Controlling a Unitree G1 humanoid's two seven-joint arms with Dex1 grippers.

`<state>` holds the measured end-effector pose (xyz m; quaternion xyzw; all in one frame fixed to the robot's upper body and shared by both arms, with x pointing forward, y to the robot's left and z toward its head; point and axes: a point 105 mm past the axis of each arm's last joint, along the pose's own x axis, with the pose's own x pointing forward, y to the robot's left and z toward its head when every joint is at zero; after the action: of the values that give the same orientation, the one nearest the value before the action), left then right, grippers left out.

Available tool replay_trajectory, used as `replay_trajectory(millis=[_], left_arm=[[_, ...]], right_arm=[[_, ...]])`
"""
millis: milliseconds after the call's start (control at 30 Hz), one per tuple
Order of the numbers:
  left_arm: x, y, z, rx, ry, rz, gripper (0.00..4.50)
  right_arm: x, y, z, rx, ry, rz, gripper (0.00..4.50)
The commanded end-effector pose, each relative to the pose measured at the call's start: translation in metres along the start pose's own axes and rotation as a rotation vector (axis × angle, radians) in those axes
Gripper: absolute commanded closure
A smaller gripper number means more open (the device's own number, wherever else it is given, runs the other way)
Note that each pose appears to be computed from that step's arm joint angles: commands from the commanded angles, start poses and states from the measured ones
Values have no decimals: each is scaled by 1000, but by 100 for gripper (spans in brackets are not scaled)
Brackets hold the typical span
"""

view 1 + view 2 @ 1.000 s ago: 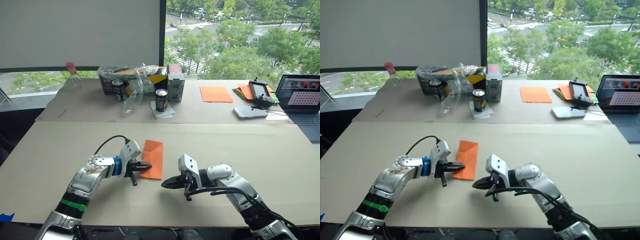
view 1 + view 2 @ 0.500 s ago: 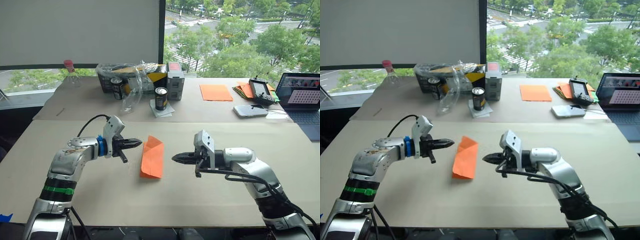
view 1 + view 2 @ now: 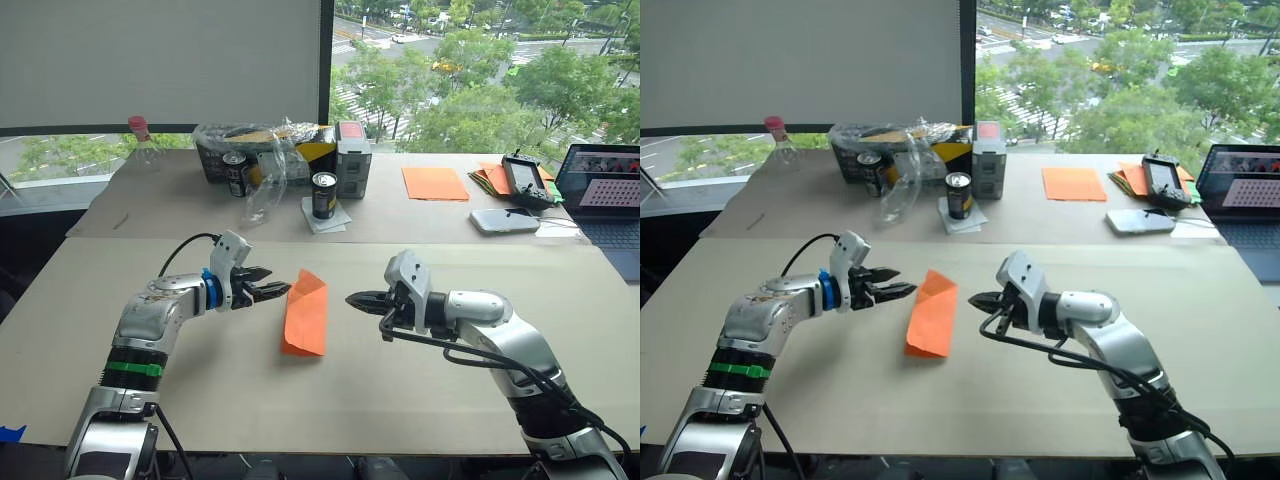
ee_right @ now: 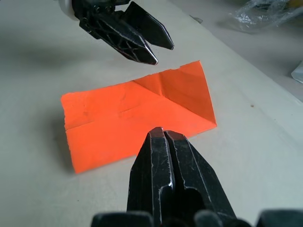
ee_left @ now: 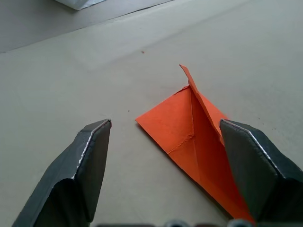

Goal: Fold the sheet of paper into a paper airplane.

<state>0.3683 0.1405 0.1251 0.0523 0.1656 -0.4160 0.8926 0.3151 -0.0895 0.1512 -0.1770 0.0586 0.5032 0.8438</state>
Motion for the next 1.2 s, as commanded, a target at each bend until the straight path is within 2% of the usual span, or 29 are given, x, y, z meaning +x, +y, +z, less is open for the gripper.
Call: replay_trajectory(millis=[33,200,233,433,600,800,1033,1133,1200], left_arm=[[2,-1,12,79,-21,-9,4],[-8,13,21,73,-72,16,4],[-11,15,22,73,-77,16,61],[-22,15,31,89,-139,-43,264],[-3,1,15,319,-60,-115,431],[18,-15,1,381,-12,-215,441],[31,-46,-8,290,-31,-390,441],[46,-48,-34,249,98,-370,441],[55,-56,-39,198,104,-373,441]], right_arm=[[-8,-5,9,-44,-17,-40,450],[-14,-10,7,-51,-10,-82,450],[-14,-10,7,-49,-9,-87,450],[-16,-12,5,-49,-3,-102,450],[-14,-15,5,-55,-4,-113,450],[-11,-17,8,-69,-6,-111,450],[-13,-20,7,-75,7,-125,450],[-13,-21,11,-86,1,-126,450],[-14,-22,16,-97,-4,-128,450]])
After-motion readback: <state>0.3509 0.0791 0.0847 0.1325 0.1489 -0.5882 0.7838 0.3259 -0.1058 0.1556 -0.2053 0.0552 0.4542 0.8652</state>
